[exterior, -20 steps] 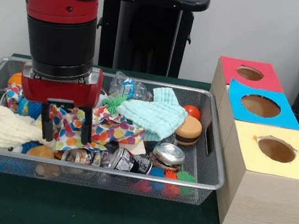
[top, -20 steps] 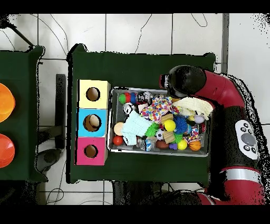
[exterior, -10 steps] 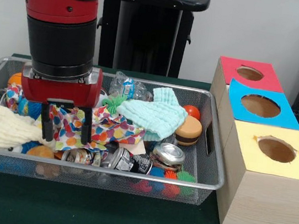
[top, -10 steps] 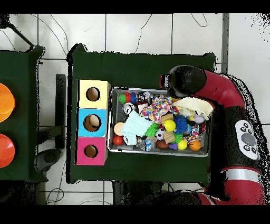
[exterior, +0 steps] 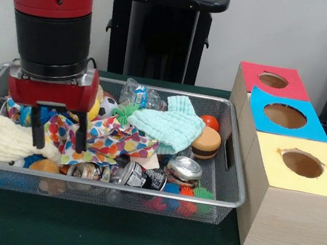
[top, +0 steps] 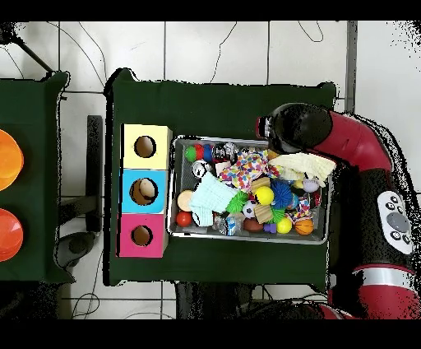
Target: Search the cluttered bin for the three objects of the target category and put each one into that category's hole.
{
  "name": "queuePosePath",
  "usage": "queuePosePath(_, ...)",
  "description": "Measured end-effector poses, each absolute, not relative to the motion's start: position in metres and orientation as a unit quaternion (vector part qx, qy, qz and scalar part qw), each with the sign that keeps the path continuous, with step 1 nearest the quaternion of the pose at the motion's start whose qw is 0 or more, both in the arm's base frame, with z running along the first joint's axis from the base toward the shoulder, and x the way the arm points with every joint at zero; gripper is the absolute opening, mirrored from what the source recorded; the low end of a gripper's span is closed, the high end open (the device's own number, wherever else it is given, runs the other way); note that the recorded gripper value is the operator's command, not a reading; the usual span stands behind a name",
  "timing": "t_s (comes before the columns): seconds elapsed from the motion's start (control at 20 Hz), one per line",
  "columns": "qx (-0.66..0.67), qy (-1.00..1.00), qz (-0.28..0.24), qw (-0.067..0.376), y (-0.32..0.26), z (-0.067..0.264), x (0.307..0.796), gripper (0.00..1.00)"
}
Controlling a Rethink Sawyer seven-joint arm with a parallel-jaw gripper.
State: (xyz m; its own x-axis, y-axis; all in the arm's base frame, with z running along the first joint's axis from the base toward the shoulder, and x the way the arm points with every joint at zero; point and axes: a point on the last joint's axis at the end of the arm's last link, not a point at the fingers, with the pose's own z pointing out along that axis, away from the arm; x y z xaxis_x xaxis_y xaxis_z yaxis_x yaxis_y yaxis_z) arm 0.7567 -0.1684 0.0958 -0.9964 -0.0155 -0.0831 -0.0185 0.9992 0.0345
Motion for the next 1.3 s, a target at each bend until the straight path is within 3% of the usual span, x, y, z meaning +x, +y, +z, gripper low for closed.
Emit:
queuePosePath(0.6,0.028,0.999,0.021,0.028,-0.223,0.098,0.74,1.0)
queuePosePath(1.3,0.026,0.999,0.022,0.027,-0.221,0.098,0.74,1.0)
